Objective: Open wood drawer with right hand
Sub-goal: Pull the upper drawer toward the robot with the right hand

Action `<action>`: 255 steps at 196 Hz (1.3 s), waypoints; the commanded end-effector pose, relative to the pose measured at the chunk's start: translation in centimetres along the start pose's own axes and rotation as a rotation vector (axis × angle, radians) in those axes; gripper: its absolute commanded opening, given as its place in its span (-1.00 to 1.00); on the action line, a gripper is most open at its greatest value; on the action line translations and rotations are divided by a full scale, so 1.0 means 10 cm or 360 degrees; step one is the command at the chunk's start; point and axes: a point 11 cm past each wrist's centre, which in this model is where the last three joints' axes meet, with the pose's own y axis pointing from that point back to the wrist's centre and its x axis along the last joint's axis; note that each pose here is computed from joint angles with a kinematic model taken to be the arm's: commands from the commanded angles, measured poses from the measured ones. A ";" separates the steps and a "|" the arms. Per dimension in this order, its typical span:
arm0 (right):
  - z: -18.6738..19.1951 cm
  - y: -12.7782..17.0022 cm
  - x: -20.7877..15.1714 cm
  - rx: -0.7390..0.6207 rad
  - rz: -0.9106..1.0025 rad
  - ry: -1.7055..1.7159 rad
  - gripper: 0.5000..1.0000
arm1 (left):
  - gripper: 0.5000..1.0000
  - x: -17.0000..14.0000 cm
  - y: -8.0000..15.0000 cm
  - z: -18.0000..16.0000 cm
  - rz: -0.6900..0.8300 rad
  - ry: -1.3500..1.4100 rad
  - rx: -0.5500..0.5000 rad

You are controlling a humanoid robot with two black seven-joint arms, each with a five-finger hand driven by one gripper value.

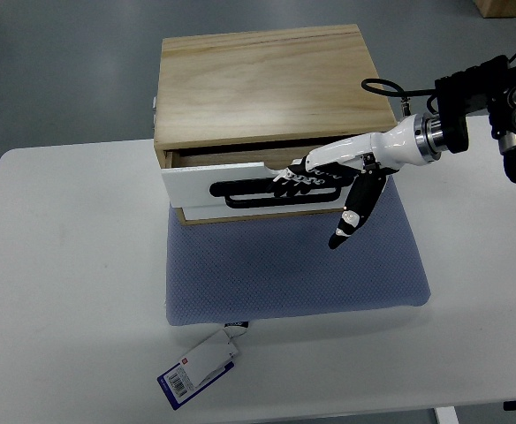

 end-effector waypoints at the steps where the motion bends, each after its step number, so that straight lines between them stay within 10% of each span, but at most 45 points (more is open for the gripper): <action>1: -0.01 0.01 -0.01 0.0002 -0.0003 -0.0001 0.81 | 1.00 0.00 0.00 0.00 -0.0001 0.0000 0.0001; 255: 0.02 0.07 -0.19 0.0071 -0.0056 -0.0132 0.82 | 1.00 0.00 0.00 0.00 -0.0001 0.0000 0.0001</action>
